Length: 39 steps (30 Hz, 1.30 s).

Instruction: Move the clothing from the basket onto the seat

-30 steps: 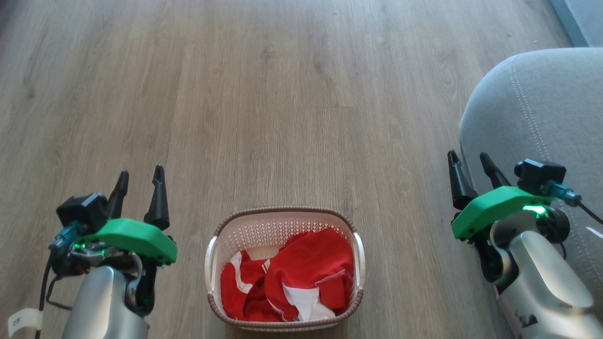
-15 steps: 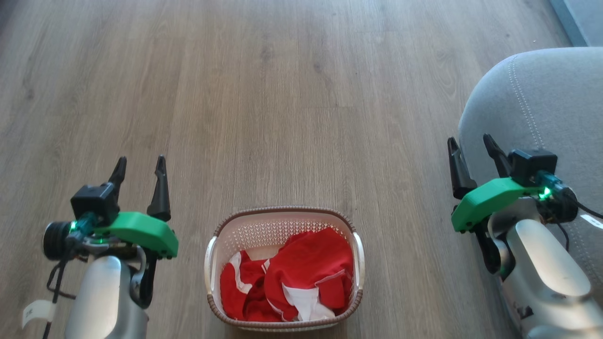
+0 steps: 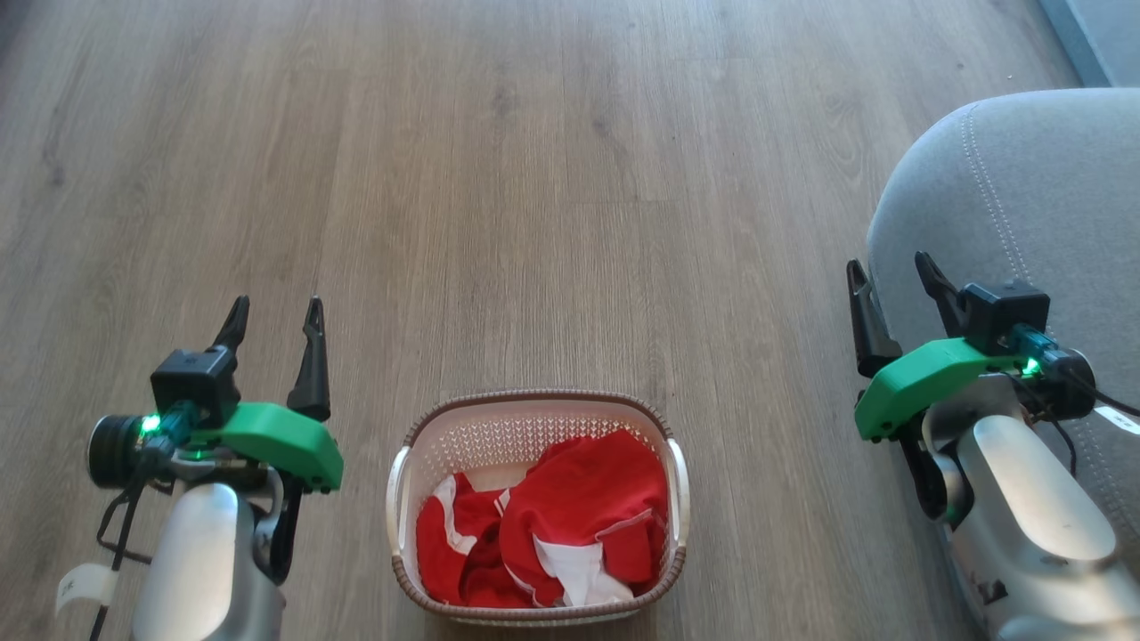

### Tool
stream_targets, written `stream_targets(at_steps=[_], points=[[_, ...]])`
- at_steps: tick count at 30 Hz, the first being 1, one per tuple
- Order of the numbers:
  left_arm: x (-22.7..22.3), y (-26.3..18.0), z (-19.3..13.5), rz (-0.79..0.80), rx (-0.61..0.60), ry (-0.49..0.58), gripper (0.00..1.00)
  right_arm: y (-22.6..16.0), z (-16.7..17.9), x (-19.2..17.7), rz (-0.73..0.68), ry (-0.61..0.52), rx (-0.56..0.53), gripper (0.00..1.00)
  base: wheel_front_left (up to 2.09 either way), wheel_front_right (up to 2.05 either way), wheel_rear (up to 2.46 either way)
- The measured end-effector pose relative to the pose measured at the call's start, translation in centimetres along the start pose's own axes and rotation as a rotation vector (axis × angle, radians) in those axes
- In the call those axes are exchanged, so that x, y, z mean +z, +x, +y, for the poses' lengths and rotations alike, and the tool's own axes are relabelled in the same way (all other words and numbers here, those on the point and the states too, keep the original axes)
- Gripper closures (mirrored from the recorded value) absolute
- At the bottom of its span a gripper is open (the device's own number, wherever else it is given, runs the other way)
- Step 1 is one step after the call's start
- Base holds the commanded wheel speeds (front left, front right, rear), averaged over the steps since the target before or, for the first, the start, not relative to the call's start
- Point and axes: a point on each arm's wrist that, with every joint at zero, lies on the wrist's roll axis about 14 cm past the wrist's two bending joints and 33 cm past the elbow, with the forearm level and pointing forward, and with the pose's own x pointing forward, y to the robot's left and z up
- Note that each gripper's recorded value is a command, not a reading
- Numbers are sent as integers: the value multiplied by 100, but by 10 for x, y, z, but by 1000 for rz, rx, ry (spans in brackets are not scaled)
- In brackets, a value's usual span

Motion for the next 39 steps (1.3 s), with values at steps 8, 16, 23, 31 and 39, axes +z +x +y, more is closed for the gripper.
stream_targets(at_steps=[8, 16, 23, 31, 39], points=[[-2, -1, 0, 5, 2, -5, 0, 1, -1, 6, -18, -5, -3, 0, 0, 0, 0], [-14, 2, -3, 37, -4, -14, 0, 5, -2, 6, -28, -6, 0, 0, 0, 0, 0], [-45, 9, -9, 114, -17, -31, 0, 21, -5, 6, -42, -9, 6, 0, 0, 0, 0], [-85, 22, -19, 211, -44, -64, 0, 44, -15, 0, -52, -1, 1, 0, 0, 0, 0], [-146, 42, -52, 348, -126, -136, 0, 84, -26, -5, -92, -19, 16, 0, 0, 0, 0]])
